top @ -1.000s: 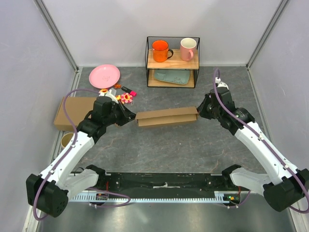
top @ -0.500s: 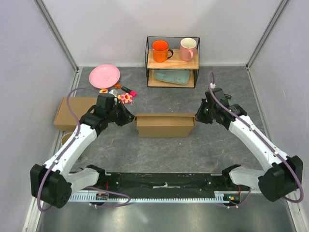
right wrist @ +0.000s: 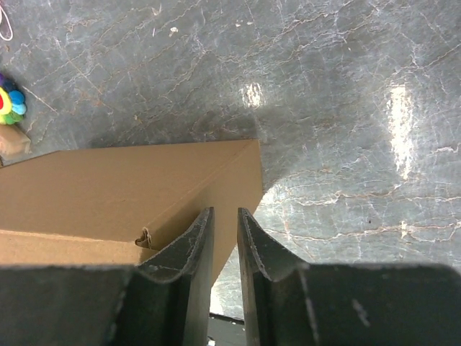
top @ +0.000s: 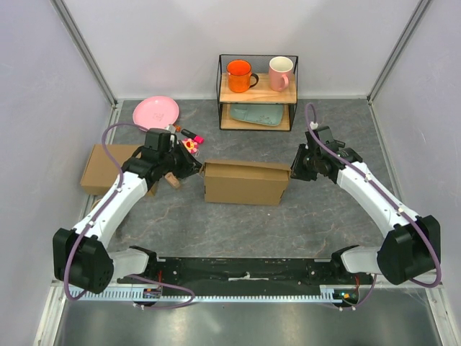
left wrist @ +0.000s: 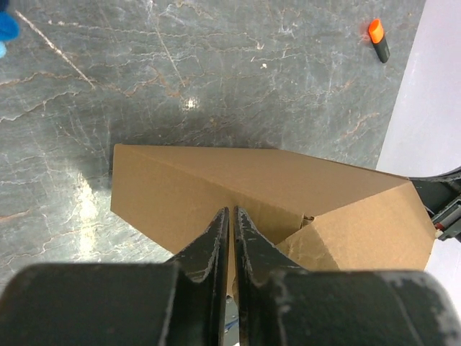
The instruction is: Fold the paper box
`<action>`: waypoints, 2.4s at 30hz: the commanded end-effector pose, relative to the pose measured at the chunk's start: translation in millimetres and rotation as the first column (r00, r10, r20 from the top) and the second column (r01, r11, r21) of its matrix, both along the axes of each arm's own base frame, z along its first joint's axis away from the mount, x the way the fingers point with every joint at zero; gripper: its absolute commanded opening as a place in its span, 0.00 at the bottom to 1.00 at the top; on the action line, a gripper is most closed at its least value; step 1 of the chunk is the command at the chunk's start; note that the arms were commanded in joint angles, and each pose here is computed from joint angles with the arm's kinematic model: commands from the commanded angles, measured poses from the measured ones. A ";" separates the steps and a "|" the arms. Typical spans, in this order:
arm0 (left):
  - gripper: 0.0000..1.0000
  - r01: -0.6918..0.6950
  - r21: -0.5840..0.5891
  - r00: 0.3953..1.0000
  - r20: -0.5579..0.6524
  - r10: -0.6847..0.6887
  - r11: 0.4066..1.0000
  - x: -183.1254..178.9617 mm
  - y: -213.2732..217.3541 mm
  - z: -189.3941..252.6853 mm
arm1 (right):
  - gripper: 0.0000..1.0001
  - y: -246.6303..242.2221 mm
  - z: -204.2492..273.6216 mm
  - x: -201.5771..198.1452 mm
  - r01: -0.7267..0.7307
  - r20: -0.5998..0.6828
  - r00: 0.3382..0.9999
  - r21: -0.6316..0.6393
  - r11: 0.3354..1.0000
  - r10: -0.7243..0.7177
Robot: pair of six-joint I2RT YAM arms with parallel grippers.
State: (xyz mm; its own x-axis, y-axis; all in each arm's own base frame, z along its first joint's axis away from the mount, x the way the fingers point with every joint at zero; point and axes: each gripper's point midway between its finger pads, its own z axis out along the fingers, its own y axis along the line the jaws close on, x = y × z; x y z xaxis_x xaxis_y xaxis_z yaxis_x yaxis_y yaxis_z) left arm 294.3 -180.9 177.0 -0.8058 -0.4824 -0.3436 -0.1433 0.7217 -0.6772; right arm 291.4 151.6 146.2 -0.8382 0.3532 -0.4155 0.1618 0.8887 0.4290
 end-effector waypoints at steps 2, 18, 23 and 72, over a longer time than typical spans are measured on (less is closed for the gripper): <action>0.13 0.223 -0.162 0.970 0.135 -0.202 0.961 -14.9 -39.7 57.5 | 0.28 22.0 31.9 9.5 -0.072 0.101 0.993 0.073 0.995 0.064; 0.22 0.147 0.031 0.986 0.069 -0.149 0.989 -20.7 -5.3 11.1 | 0.34 1.5 29.1 8.1 -0.042 0.117 0.992 -0.033 0.999 0.046; 0.24 0.119 0.090 0.993 0.006 -0.120 0.989 -23.2 6.7 -18.5 | 0.35 -3.2 20.8 8.7 -0.035 0.105 0.994 -0.064 0.997 0.041; 0.34 -0.098 0.148 0.885 0.466 0.018 0.984 -55.8 88.5 78.1 | 0.62 -4.3 74.6 -54.2 -0.281 0.447 0.793 -0.334 0.900 0.413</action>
State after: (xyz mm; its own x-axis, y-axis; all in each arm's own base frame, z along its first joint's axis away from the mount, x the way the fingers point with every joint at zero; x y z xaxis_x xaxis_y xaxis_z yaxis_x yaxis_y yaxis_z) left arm 243.4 -80.7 243.0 -0.5051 -0.4797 -0.7174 0.0072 0.8289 -0.5594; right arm 223.9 145.0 220.7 -0.5727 -0.0559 -0.8178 -0.3699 0.9079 0.1970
